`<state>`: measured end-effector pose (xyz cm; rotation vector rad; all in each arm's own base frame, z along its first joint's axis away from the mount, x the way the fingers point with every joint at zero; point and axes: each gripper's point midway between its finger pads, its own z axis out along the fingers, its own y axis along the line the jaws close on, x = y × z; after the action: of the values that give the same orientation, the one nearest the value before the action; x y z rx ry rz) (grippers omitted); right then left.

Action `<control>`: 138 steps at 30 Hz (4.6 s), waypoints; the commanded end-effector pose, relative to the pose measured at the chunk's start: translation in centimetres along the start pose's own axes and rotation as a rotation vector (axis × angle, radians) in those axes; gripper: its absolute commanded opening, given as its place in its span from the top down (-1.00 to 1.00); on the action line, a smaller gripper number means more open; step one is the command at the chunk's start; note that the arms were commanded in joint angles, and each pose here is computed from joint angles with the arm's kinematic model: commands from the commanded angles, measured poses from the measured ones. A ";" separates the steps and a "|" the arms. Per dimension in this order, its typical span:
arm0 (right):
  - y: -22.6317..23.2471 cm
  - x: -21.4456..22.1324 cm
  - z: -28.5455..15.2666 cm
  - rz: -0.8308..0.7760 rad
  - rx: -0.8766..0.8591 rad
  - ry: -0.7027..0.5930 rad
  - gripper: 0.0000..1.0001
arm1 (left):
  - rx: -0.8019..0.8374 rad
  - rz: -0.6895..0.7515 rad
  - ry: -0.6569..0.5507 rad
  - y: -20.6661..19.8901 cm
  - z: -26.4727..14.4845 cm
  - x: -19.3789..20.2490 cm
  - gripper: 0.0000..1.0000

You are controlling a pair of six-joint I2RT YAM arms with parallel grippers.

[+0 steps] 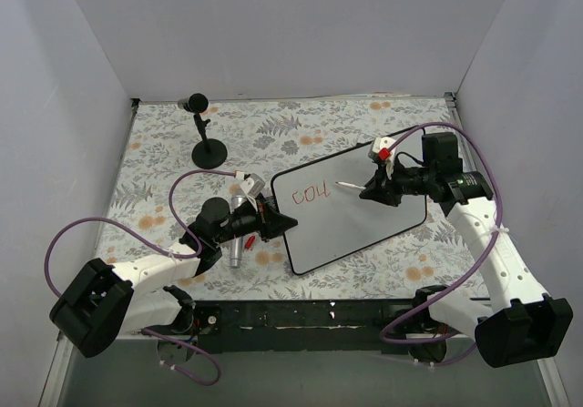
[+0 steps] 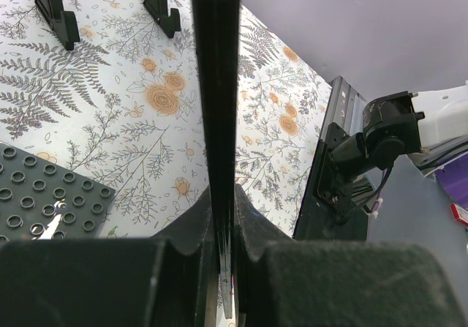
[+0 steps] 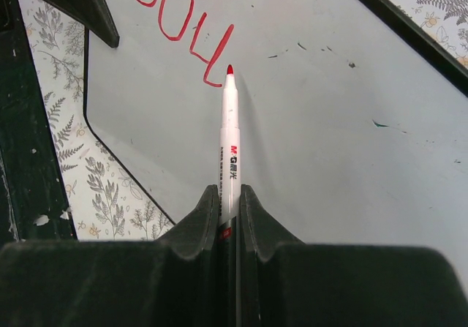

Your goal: Write a sentence on the whiteboard

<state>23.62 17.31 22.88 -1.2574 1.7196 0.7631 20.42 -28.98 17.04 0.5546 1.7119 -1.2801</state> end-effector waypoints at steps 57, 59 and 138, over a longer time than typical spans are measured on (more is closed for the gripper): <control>0.9 0.1 0.9 -0.047 -0.076 -0.039 0.97 | -0.012 0.030 -0.015 0.1 -0.1 -0.4 1.00; 0.8 0.2 1.0 -0.055 -0.072 -0.031 0.97 | -0.012 0.029 -0.015 0.1 -0.1 -0.5 1.00; 1.6 -0.5 1.5 -0.147 -0.123 0.003 0.97 | -0.009 0.027 -0.023 0.0 -0.3 -0.4 1.00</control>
<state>22.15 18.94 20.92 -1.4565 1.6392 0.8085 20.35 -28.87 17.02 0.5288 1.7283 -1.2904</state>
